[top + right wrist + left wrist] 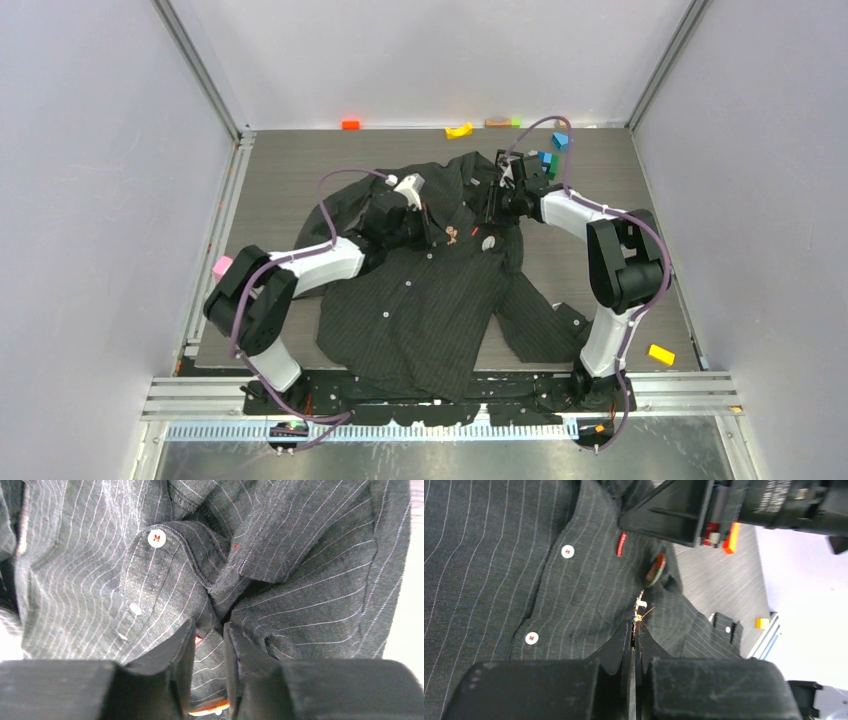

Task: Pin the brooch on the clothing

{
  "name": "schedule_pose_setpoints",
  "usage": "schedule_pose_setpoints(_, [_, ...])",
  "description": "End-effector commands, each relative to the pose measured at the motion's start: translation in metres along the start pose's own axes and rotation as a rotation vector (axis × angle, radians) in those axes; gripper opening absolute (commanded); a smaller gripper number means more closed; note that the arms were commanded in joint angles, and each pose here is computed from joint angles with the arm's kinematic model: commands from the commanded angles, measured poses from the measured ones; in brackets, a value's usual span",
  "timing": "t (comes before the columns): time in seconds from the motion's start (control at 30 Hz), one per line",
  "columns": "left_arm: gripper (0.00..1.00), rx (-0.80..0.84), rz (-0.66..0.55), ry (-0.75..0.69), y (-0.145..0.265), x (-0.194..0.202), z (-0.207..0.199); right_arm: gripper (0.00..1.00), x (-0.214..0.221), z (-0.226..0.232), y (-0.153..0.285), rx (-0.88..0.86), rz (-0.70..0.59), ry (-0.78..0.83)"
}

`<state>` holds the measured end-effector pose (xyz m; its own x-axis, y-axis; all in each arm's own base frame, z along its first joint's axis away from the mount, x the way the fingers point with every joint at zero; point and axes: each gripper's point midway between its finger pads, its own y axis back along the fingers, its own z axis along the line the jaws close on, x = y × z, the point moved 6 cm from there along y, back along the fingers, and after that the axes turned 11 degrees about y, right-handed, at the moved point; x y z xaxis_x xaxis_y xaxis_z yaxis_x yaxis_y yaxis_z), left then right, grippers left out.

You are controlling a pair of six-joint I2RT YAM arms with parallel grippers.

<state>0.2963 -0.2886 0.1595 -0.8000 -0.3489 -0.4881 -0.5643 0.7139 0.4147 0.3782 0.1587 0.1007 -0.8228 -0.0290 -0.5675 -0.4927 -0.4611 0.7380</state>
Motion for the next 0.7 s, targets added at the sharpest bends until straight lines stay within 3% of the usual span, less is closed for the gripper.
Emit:
schedule_pose_setpoints(0.0, [0.00, 0.023, -0.108, -0.036, -0.019, -0.019, -0.012, 0.25, -0.018, 0.006, -0.002, -0.049, -0.060, 0.031])
schedule_pose_setpoints(0.1, [0.00, -0.014, -0.112, -0.047, -0.030, -0.016, -0.006, 0.06, -0.021, 0.011, 0.003, -0.080, -0.072, 0.024])
schedule_pose_setpoints(0.17, [0.00, -0.042, -0.116, -0.050, -0.035, -0.015, 0.000, 0.02, -0.022, 0.015, 0.009, -0.102, -0.090, 0.023])
schedule_pose_setpoints(0.67, [0.00, -0.089, -0.044, -0.092, -0.056, -0.008, 0.003, 0.01, -0.015, 0.042, 0.048, -0.256, -0.181, 0.044])
